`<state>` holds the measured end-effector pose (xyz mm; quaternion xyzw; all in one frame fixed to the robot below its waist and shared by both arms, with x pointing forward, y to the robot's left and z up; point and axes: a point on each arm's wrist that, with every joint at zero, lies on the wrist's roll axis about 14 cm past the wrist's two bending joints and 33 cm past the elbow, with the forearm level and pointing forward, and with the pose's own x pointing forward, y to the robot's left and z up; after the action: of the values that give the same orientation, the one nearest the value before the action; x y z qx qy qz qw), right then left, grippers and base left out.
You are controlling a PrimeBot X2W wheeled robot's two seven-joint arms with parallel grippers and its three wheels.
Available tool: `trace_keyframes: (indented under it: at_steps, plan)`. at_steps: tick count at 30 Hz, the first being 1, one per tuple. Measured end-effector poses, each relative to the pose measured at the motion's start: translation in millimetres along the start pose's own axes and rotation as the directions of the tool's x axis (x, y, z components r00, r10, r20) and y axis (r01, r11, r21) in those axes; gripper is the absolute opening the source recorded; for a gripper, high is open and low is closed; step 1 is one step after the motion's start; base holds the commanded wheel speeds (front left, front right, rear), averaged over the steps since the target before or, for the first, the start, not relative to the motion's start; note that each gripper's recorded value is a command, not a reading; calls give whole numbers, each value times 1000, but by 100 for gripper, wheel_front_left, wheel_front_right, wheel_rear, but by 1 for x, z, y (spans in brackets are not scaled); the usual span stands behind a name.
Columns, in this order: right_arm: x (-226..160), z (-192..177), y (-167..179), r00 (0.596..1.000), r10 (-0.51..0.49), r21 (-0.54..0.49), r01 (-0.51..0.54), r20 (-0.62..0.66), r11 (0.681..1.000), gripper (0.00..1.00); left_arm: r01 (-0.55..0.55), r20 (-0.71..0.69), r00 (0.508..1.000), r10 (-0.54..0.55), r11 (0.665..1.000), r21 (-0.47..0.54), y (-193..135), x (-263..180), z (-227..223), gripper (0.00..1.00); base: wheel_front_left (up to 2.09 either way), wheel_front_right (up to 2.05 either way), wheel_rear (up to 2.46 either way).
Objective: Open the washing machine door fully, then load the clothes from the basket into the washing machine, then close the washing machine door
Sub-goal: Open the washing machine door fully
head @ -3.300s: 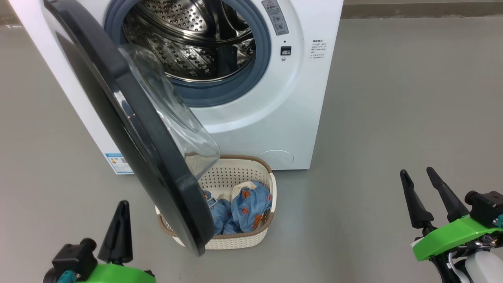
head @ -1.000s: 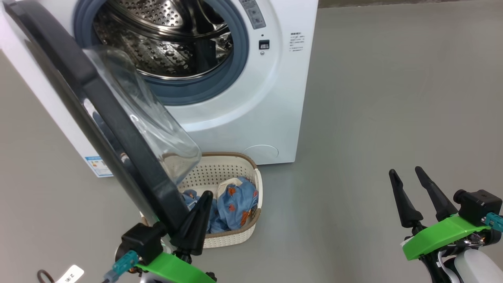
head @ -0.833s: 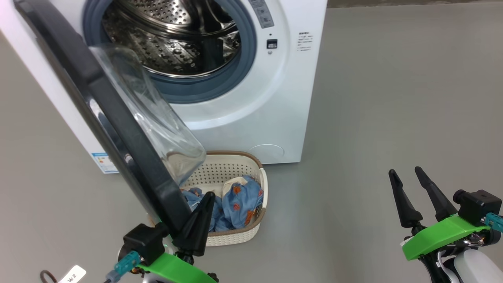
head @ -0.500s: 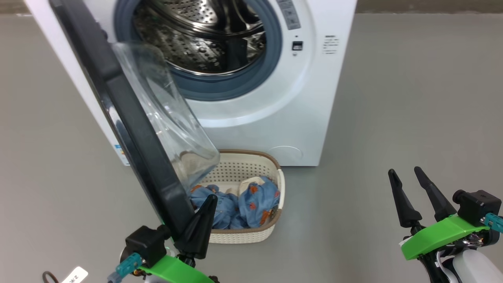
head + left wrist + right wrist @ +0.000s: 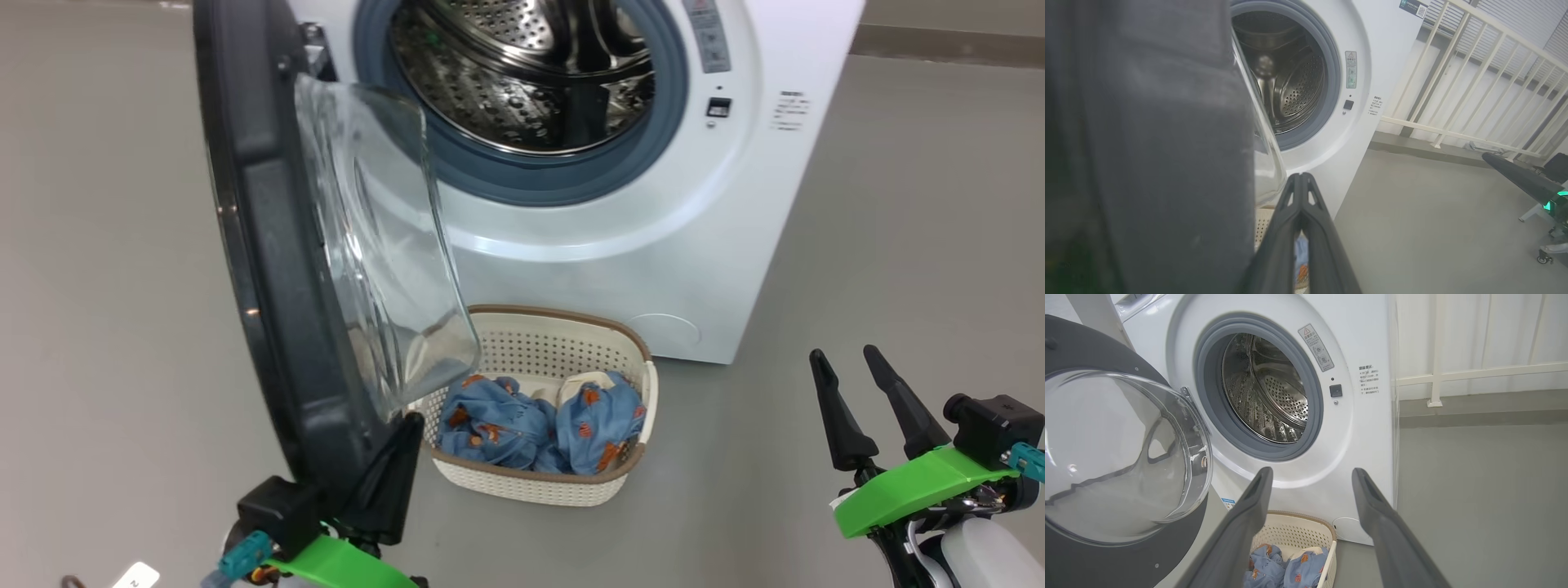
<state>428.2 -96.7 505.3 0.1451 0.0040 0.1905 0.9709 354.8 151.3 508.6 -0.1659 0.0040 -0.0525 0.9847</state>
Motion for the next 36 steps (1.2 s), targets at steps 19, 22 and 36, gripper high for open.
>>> trace_keyframes:
  at_steps: [19, 22, 36]
  plan:
    - [24, -15, 35, 994, 100, 20, -100, -34, 995, 100, -264, 12, 964, 264, 964, 34, 83, -34, 17, 0, 0, 0, 0]
    - [28, -20, 39, 993, 113, 25, -112, -45, 993, 100, -302, 14, 953, 302, 952, 38, 98, -39, 20, 0, 0, 0, 0]
    - [47, -43, 56, 981, 171, 53, -166, -94, 985, 100, -463, 6, 886, 464, 884, 60, 162, -50, 32, 0, 0, 0, 0]
